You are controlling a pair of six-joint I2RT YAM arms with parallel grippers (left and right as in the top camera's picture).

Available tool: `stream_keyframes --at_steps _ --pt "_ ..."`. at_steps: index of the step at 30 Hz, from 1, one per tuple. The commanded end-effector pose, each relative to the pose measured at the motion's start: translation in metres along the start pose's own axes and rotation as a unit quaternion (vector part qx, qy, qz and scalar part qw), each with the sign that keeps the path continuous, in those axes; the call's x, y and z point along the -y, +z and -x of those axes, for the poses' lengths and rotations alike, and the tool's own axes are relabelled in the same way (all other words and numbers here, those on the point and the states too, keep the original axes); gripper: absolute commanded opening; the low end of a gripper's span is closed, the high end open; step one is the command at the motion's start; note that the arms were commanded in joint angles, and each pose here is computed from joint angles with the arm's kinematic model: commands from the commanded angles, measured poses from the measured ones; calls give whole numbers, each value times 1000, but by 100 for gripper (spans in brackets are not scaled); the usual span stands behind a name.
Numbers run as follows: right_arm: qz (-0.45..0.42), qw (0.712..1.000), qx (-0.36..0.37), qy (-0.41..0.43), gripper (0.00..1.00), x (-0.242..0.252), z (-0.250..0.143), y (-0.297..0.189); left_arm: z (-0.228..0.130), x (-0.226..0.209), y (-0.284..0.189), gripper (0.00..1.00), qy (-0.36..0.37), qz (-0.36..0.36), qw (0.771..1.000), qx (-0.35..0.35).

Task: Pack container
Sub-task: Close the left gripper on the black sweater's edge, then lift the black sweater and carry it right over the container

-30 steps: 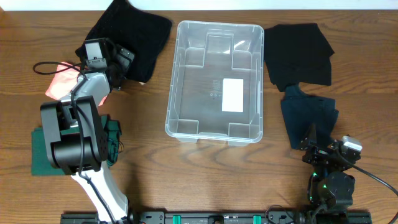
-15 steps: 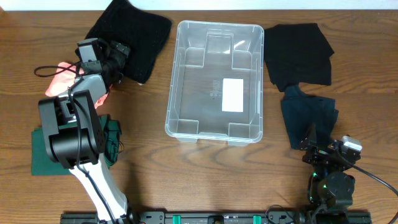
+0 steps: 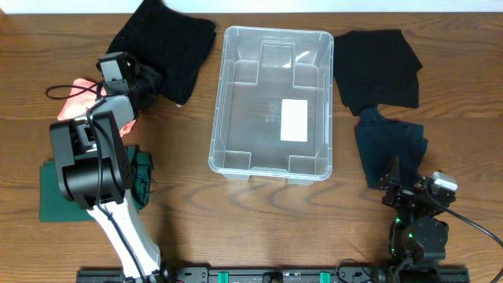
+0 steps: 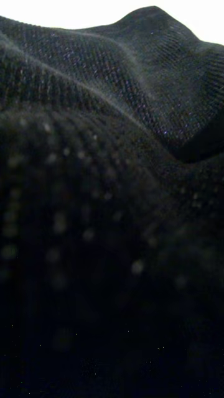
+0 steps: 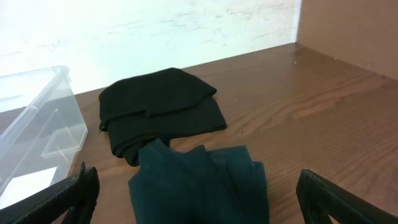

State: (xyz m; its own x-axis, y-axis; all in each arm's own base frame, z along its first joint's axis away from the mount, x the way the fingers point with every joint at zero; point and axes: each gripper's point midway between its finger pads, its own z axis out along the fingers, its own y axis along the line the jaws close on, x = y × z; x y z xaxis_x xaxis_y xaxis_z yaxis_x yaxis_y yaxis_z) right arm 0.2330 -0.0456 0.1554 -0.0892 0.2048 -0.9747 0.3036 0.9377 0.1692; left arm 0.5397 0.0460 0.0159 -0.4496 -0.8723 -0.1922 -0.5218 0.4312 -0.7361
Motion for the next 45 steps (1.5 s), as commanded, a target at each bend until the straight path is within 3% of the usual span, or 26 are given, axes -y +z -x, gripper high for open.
stream_keyframes --at_steps 1,5,12,21,36,40,45 --pt "-2 1000 0 5 99 1 -1 0 -24 -8 8 19 37 -9 998 -50" --pt "-2 1000 0 5 99 1 -1 0 -30 11 -1 6 74 -43 994 -70" --pt "-2 1000 0 5 99 1 -1 0 -34 54 -44 6 150 -81 982 -82" --pt "-2 1000 0 5 99 1 -1 0 -33 121 -137 6 231 -117 965 -44" --pt "-2 1000 0 5 99 1 -1 0 -53 203 -286 6 296 -210 931 43" --pt "-2 1000 0 5 99 1 -1 0 -75 224 -313 6 322 -257 911 35" --pt "-2 1000 0 5 99 1 -1 0 -122 255 -335 6 369 -342 864 -14"
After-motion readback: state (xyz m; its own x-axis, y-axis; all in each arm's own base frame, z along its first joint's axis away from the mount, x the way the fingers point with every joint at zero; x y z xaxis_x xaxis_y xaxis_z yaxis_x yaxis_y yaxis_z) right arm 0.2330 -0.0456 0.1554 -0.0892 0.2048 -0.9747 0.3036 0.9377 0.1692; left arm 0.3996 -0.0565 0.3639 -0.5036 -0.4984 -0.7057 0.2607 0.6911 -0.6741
